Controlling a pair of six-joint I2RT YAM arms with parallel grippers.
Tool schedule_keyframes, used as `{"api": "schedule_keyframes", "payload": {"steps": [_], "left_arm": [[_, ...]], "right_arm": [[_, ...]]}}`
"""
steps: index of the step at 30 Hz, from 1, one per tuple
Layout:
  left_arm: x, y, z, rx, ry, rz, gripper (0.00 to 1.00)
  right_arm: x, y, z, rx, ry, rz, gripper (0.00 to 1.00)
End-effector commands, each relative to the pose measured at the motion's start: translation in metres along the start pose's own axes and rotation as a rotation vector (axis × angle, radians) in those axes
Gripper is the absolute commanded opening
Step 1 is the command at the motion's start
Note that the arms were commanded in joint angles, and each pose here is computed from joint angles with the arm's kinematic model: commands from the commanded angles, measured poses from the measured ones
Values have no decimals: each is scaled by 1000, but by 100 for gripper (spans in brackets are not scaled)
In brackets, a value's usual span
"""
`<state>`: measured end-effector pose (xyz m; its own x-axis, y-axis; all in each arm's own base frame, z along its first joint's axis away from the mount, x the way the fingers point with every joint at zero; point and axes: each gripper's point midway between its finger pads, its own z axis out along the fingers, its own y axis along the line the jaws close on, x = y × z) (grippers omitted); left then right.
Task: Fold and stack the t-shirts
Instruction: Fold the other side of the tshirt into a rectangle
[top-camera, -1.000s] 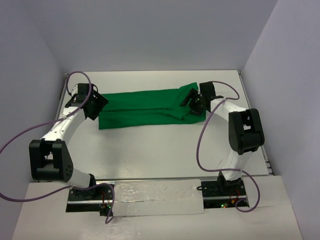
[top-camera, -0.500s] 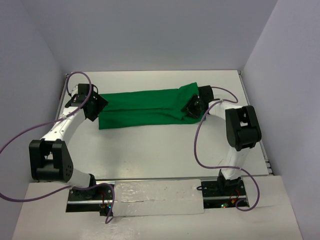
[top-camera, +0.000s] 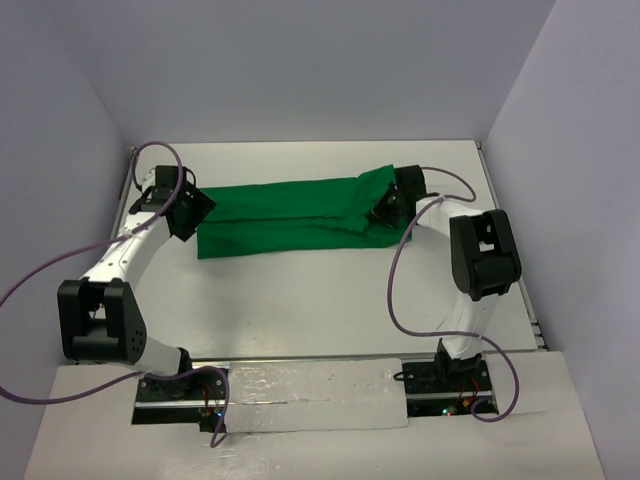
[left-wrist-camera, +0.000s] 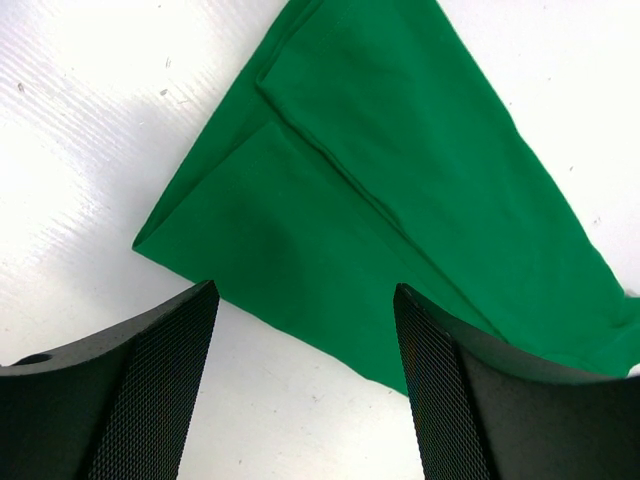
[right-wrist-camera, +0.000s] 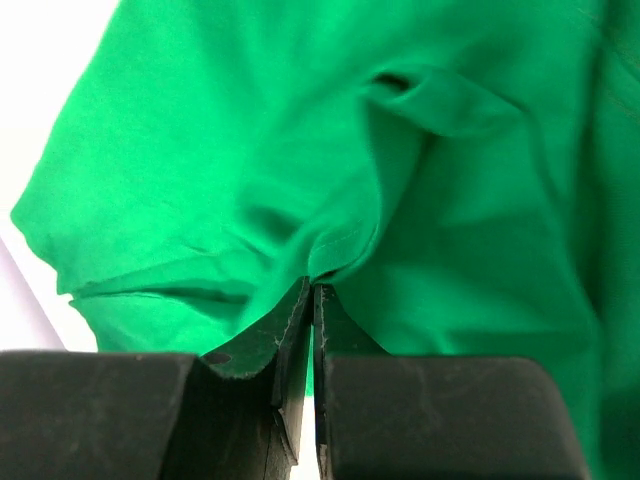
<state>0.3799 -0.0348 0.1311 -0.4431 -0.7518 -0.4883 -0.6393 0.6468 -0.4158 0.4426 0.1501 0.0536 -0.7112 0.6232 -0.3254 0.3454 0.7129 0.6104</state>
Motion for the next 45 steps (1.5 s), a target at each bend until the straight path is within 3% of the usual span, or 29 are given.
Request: {"api": "schedule_keyframes", "payload": {"steps": [1,16,18,19,20,22,31,36,39,45], "left_arm": [[-16,-16,-8,29,-42,11,79],[-9,-12,-1,11,-9,51,79],[-7,-12,1,18,-1,58,79],[-5,-13,2,23,9,65,79],[-3,-12,3,20,15,72,79],[-4,-12,4,8,17,77,79],[-2,-18,-1,53,27,71,78],[3,-18,-3,56,39,73,78],[1,-16,-7,52,30,77,78],[0,-11,-11,33,21,83,78]], "right_arm": [[-31,62,-13,-107,-106,-71,9],[-19,96,30,-100,-57,-114,13],[-19,97,32,-82,-55,-124,36],[-20,97,30,-65,-59,-134,63],[-25,99,27,-56,-79,-137,83],[-26,104,19,-72,-87,-146,88],[0,100,-23,-140,-55,-197,89],[24,99,1,-129,16,-212,89],[44,111,21,-167,117,-198,89],[67,149,44,-190,168,-244,89]]}}
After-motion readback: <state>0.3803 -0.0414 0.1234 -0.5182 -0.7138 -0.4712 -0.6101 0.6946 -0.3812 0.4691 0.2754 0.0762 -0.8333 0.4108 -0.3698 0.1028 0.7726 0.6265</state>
